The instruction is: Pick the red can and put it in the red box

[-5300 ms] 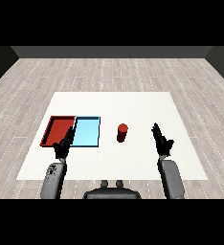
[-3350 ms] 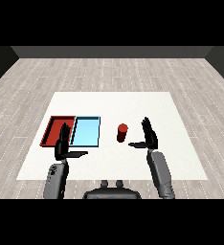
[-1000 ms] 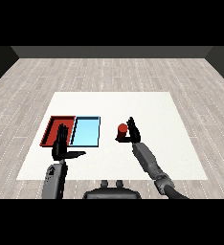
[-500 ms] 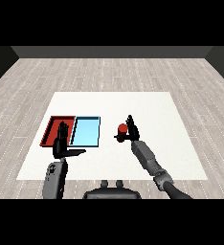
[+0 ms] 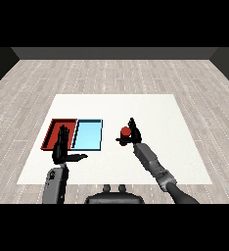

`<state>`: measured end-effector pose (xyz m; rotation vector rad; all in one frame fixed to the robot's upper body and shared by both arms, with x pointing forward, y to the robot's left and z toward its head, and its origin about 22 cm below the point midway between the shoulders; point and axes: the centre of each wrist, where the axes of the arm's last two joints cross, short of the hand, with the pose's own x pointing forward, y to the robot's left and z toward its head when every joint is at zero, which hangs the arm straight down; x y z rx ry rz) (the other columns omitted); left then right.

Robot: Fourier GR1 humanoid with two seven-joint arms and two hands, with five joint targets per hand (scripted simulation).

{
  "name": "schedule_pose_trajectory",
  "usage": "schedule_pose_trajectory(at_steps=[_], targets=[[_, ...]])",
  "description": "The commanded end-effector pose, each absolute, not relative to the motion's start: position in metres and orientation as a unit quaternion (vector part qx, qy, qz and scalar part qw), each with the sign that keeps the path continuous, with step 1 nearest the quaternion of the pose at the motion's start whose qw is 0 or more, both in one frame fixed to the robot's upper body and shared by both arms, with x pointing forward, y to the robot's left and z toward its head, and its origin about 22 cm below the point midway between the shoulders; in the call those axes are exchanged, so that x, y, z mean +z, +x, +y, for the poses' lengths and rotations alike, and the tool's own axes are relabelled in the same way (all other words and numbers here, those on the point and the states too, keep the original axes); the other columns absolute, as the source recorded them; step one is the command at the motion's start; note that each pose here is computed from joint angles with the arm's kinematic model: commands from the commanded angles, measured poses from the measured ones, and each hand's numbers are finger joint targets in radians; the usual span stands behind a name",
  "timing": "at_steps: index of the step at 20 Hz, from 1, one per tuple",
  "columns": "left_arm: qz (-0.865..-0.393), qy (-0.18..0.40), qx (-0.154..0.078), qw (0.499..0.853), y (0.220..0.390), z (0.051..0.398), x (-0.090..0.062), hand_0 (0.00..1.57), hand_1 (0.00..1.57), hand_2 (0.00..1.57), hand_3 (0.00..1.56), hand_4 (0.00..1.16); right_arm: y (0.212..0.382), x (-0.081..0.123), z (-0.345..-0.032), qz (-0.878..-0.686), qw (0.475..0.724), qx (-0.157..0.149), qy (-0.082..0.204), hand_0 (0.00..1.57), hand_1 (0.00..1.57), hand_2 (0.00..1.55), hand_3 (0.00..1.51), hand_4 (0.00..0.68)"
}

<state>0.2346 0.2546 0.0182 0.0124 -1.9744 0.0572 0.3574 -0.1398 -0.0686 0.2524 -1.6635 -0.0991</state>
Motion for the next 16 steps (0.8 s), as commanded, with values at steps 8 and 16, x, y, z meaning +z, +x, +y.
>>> schedule_pose_trajectory(at_steps=[8,16], targets=[[-0.836,0.011,0.03,0.548,0.242,0.282,0.006,0.0,0.0,0.0,0.0,0.0,0.371,-0.058,-0.131,-0.729,0.681,-0.036,0.066,1.47,1.47,1.47,1.43,0.579],[-0.839,0.009,0.02,0.544,0.242,0.24,0.01,0.0,0.0,0.0,0.0,0.0,0.358,-0.059,-0.127,-0.742,0.669,0.007,0.034,1.48,1.48,1.46,1.43,0.664]])
